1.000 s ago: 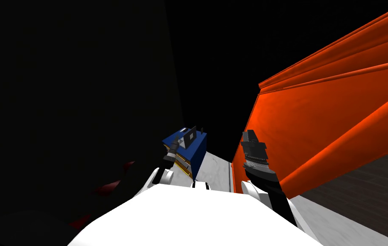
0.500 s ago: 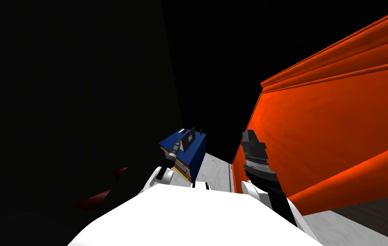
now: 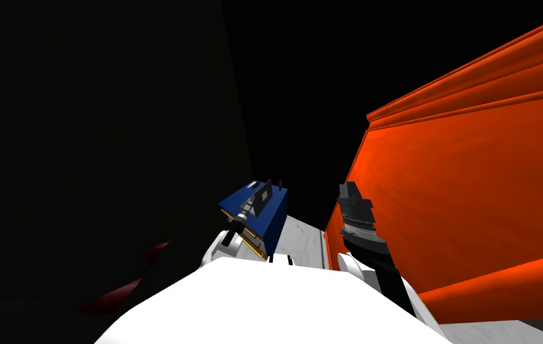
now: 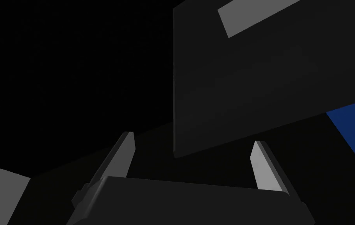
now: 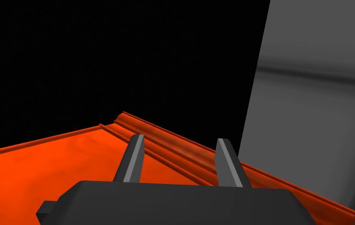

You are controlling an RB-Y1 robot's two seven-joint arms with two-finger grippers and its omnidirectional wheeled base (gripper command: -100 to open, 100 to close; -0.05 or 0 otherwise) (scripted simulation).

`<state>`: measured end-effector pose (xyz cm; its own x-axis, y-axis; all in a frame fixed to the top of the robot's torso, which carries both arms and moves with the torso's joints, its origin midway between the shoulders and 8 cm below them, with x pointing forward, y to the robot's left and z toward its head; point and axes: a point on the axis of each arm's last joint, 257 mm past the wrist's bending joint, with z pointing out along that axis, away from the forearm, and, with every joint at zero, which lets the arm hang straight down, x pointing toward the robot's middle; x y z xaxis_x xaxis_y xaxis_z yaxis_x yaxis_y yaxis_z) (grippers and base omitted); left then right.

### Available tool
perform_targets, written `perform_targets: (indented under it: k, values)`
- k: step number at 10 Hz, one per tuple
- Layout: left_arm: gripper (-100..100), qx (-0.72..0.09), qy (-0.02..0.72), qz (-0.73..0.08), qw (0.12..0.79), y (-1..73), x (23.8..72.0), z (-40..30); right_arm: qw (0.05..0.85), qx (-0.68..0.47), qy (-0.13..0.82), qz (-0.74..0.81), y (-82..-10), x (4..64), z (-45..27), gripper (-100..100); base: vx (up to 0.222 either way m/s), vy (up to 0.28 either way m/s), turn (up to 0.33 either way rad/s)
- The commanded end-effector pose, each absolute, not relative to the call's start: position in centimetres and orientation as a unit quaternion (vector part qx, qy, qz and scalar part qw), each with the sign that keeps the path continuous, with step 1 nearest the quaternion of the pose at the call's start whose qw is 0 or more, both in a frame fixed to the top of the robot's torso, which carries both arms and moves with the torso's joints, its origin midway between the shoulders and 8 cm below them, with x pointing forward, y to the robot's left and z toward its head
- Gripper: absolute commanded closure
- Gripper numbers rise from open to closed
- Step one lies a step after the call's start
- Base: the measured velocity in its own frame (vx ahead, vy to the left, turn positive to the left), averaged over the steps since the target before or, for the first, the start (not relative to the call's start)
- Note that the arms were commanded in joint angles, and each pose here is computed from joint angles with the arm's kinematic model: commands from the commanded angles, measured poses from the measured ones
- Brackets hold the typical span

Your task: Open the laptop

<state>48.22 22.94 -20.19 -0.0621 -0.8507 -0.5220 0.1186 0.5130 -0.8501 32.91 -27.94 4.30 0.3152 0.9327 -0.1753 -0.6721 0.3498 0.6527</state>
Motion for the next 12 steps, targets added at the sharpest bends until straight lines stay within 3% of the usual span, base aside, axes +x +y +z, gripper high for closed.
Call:
perform_targets:
  k: [1,2,3,12]
  values:
    - [-100,-0.295,0.626,-0.379,0.615,23.3,48.2,-20.8,0.775,0.239,0.273,0.518,-27.9,32.9,4.3,0,0.035,0.002,-0.003]
    - [-100,-0.295,0.628,-0.377,0.614,23.4,48.3,-20.9,0.775,0.239,0.273,0.518,-27.9,32.9,4.3,0,0.008,0.000,0.001]
    - [100,-0.295,0.627,-0.377,0.614,23.4,48.3,-20.9,0.775,0.239,0.273,0.518,-27.9,32.9,4.3,0,0.000,0.000,0.000]
    - [100,-0.435,0.594,-0.453,0.503,20.6,50.0,-21.7,0.775,0.239,0.273,0.518,-27.9,32.9,4.3,0,0.007,0.120,-0.031]
